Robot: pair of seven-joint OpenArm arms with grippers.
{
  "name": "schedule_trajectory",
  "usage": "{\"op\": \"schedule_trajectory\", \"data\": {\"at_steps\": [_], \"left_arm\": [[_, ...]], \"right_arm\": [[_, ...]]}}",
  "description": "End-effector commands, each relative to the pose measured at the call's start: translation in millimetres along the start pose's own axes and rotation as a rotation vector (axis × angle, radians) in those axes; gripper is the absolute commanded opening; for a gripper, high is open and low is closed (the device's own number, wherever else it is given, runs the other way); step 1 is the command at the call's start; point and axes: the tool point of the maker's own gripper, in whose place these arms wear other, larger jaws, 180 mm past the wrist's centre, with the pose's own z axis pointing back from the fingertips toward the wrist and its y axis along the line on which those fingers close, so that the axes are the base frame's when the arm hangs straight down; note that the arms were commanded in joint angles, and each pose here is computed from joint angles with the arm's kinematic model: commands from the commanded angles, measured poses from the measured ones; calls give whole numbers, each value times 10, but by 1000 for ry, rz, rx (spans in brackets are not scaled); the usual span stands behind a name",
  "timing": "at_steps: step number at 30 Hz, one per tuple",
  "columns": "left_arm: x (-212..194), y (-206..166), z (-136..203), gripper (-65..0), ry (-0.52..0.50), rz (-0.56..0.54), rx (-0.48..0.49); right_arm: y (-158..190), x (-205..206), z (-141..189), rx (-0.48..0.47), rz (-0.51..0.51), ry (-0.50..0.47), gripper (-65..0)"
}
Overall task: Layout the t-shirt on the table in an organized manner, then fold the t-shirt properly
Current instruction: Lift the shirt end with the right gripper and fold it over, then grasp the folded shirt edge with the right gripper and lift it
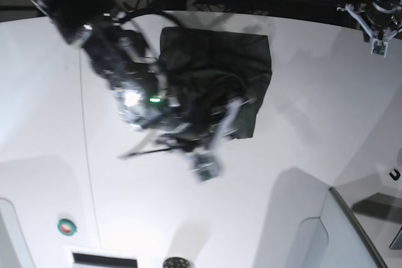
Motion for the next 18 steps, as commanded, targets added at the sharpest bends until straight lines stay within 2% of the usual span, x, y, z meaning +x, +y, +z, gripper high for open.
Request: {"op": "schedule_trajectory", "data": {"at_steps": [1, 3, 5, 8, 11, 18], "left_arm": [[-52, 73, 34, -650, -14, 4, 14], [-155, 80, 35, -650, -23, 20, 13], [-241, 63, 24, -650, -13, 31, 7], [-302, 25, 1, -650, 1, 38, -4], [-295, -49, -8, -650, -3, 59, -11], [-272, -104, -20, -650, -11, 78, -14]], "right_arm": [[17, 0, 96, 17, -52, -20, -435], [-298, -130, 182, -49, -122, -25, -516], [-596, -299, 189, -106, -163, -14, -648], [-789, -634, 118, -131, -179, 53, -632], [-838, -865, 42, -131, -169, 92, -648], [-843, -1113, 15, -134, -177, 125, -650]]}}
